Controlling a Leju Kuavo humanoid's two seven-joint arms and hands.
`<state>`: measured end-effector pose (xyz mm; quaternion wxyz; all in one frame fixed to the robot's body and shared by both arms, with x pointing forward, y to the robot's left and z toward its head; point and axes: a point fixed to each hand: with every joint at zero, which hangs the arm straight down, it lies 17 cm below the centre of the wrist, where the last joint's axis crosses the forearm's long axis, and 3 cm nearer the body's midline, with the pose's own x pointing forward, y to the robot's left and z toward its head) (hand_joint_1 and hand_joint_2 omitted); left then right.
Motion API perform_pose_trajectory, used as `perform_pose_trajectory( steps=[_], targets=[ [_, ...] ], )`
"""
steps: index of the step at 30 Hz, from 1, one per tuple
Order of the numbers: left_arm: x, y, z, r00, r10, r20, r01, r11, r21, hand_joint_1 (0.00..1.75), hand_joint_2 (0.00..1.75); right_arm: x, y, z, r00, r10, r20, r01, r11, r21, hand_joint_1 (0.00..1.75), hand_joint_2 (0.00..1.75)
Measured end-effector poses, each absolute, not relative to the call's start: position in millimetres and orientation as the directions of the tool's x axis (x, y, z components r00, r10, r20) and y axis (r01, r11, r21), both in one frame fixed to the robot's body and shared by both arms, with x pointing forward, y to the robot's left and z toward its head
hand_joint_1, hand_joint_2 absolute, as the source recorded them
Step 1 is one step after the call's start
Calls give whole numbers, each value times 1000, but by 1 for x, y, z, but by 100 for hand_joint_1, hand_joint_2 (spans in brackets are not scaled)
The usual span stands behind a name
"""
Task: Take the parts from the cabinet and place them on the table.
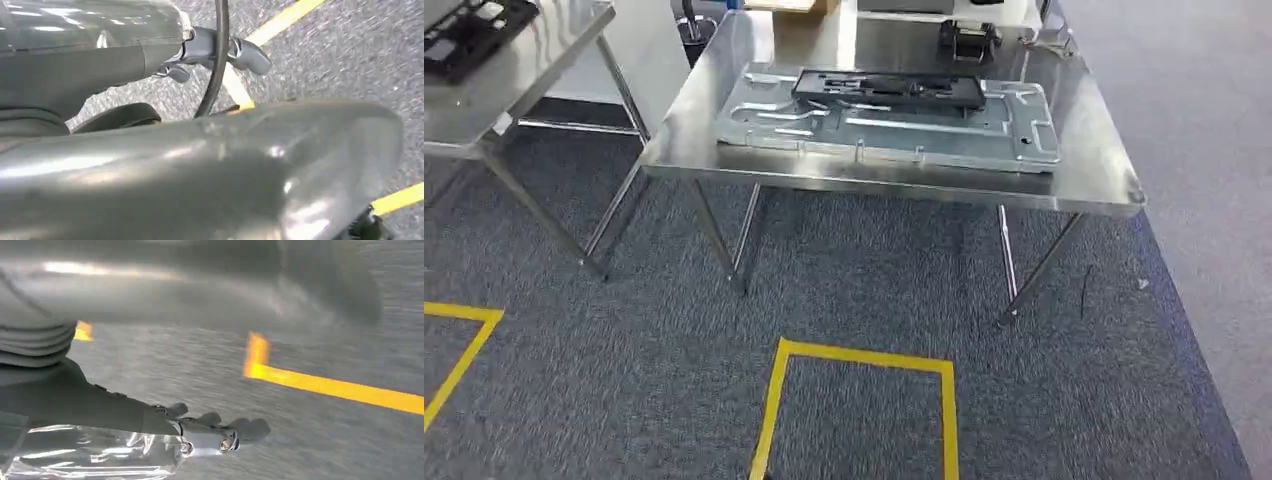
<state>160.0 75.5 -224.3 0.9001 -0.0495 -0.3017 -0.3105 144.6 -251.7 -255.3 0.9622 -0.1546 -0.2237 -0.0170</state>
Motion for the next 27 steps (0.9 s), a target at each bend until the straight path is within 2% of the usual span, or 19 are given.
perform_pose_trajectory(
  steps=[10, 13, 27],
  targets=[
    [162, 78, -224, 625, -525, 578, 576, 810, 112, 0, 0, 115, -239, -268, 955, 63, 291, 12, 968, -249, 0, 0],
    [156, 80, -226, 631, -524, 572, 573, 812, 111, 0, 0, 113, -235, -270, 956, 78, 284, -20, 979, -204, 0, 0],
    [152, 83, -228, 654, -507, 562, 549, 829, 108, 0, 0, 110, -249, -272, 950, 166, 263, -111, 971, -214, 0, 0]
  ],
)
